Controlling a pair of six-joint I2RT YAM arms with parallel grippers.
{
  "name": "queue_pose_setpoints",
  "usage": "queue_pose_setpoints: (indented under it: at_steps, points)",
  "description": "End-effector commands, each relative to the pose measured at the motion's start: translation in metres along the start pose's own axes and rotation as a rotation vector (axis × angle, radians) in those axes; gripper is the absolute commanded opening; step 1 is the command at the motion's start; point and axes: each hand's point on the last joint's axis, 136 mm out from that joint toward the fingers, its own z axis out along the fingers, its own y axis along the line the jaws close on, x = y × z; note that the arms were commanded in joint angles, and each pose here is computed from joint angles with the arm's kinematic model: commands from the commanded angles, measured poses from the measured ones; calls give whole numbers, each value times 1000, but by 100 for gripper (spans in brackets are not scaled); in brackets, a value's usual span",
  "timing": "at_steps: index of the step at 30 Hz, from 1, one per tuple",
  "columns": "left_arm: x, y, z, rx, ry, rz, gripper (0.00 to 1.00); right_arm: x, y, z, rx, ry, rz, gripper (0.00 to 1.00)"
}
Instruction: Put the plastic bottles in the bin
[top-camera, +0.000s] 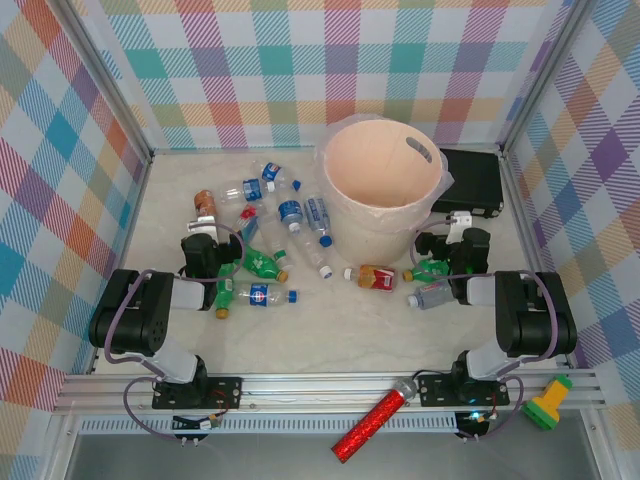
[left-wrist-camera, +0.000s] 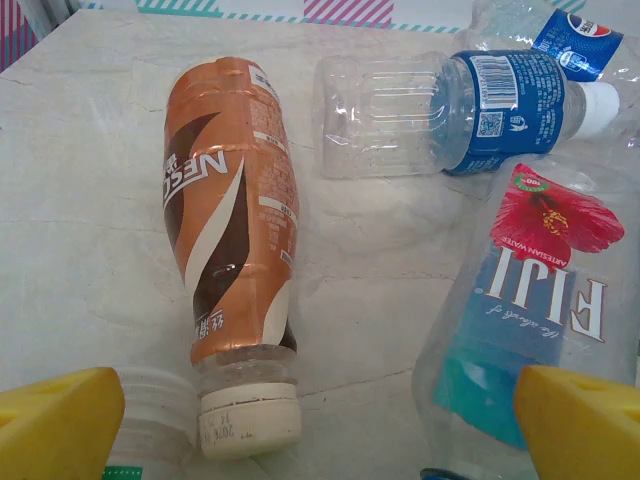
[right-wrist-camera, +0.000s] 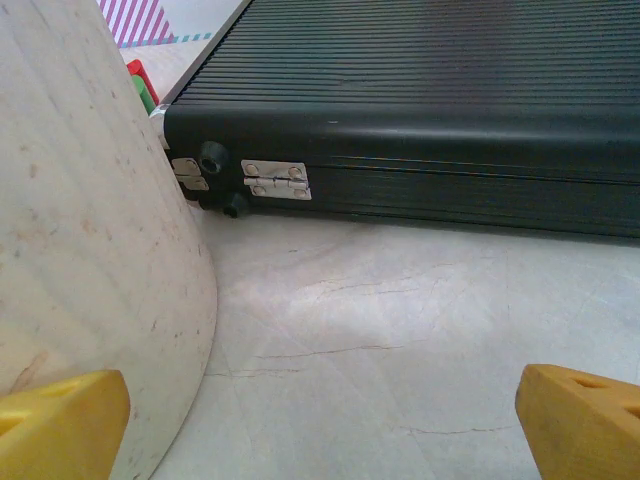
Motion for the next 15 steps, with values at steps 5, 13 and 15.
queue_pose_setpoints:
  at_steps: [5,13,15]
  points:
    - [-3,-5,2,18,-5,5,99,-11,6,2,-26,-28,-9,99]
    - [-4,-5,2,17,-5,6,100,-10,6,2,-25,-26,-9,99]
    - [-3,-5,2,17,-5,5,100,-11,5,2,-25,-27,-9,99]
